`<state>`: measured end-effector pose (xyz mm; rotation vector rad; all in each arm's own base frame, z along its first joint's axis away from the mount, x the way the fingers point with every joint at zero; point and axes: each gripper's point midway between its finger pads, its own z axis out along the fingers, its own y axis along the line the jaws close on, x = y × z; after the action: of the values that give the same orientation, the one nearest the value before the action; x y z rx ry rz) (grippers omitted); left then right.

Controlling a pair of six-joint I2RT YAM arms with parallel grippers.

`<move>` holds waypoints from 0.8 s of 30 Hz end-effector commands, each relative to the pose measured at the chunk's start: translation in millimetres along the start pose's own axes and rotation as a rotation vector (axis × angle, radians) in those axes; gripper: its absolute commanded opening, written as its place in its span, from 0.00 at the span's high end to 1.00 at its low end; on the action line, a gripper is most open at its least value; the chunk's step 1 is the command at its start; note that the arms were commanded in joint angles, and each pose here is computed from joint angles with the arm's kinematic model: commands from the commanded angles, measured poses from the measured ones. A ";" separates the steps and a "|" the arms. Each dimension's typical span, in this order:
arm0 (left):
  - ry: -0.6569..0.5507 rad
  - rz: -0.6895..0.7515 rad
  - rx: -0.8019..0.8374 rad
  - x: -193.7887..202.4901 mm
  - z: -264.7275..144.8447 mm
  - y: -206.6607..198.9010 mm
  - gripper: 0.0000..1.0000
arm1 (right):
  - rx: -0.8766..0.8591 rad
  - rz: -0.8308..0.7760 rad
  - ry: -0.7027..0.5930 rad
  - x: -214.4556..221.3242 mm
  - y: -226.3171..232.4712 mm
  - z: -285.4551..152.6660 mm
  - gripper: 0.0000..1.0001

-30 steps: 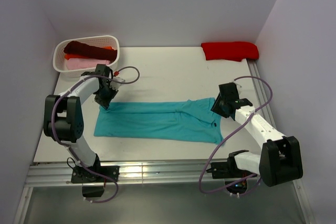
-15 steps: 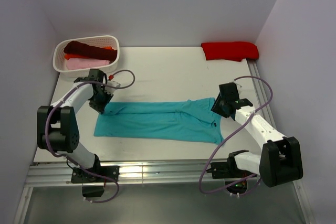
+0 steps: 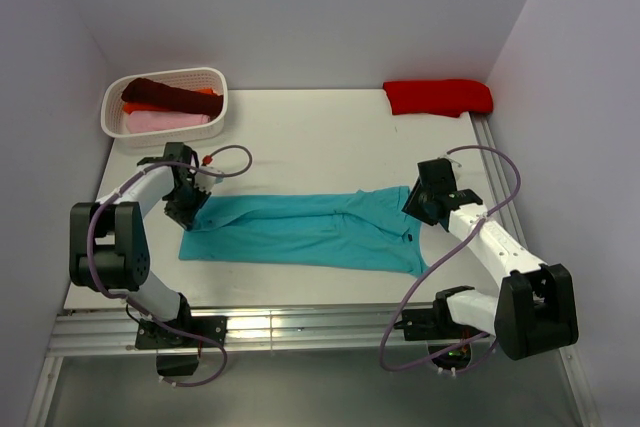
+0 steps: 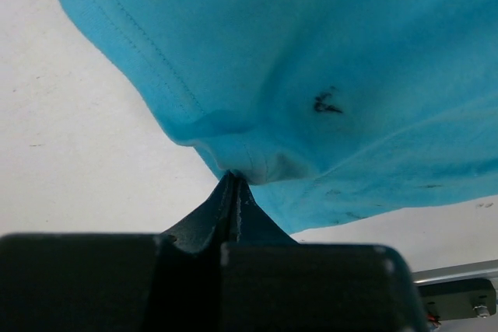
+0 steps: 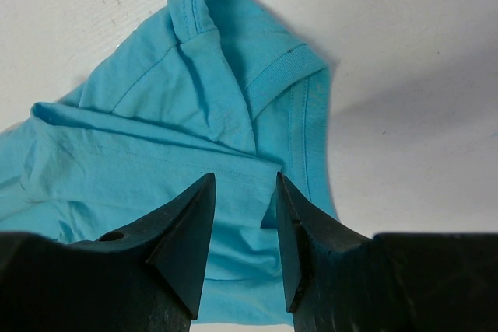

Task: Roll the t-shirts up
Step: Fold the tshirt

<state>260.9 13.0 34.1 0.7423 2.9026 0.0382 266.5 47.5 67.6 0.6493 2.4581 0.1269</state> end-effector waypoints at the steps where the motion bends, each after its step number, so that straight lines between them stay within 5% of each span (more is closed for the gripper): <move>1: -0.015 0.014 -0.015 1.7 -2.8 4.6 1.00 | 0.005 -0.001 -0.036 -7.3 -2.6 -3.0 0.55; 9: 0.010 0.010 -0.035 3.0 3.5 10.7 1.00 | -0.033 -0.031 -0.019 -17.2 13.5 -0.5 0.53; 24: 0.003 0.007 -0.032 1.1 3.1 10.4 1.00 | -0.175 -0.216 0.069 -21.6 116.2 19.2 0.49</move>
<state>262.5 20.1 29.5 0.7414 2.9049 0.0745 328.6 120.8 81.8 0.3719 2.5443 0.2347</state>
